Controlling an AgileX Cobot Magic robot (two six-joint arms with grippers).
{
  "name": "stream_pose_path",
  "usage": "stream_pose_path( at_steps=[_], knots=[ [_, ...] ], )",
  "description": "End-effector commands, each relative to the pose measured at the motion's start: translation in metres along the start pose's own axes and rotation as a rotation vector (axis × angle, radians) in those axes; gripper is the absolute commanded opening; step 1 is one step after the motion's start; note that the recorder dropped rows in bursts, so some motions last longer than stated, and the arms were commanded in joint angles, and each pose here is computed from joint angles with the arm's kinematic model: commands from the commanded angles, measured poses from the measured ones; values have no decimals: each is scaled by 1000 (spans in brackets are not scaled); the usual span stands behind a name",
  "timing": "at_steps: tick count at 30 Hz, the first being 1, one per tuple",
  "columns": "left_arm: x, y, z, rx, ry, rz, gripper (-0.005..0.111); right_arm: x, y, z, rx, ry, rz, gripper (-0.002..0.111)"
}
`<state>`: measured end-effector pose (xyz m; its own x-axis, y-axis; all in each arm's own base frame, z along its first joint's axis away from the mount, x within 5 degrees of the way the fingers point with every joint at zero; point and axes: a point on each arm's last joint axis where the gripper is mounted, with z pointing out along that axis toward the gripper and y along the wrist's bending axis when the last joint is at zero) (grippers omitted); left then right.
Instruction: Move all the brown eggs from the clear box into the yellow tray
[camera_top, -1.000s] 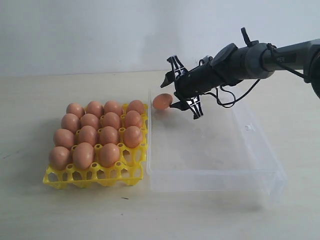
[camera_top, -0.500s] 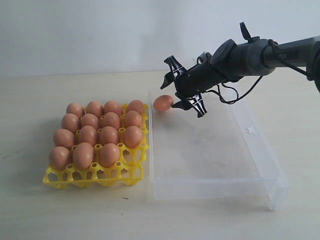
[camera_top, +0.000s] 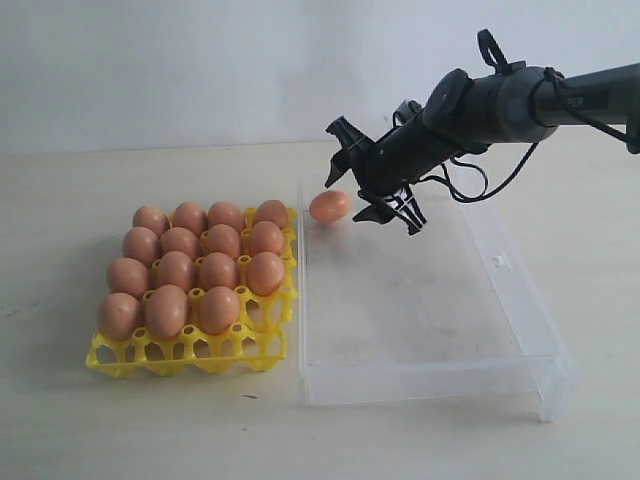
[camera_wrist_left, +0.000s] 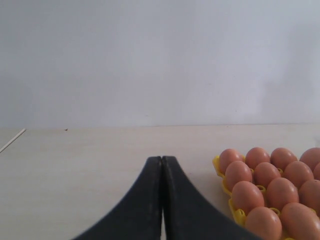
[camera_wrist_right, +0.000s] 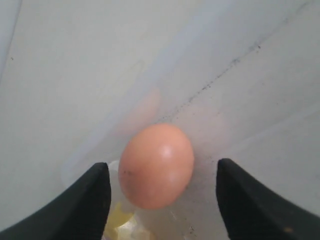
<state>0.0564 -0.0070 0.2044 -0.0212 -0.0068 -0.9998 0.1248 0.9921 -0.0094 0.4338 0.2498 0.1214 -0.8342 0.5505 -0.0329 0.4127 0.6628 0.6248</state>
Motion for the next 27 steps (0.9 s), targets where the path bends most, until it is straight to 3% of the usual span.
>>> stream_pose_path(
  at_steps=[1, 27],
  knots=[
    [1, 0, 0, 3, -5, -11, 0, -2, 4, -4, -24, -33, 22, 62],
    [1, 0, 0, 3, -5, -11, 0, 9, -6, 25, -26, -22, 86, 62]
  ],
)
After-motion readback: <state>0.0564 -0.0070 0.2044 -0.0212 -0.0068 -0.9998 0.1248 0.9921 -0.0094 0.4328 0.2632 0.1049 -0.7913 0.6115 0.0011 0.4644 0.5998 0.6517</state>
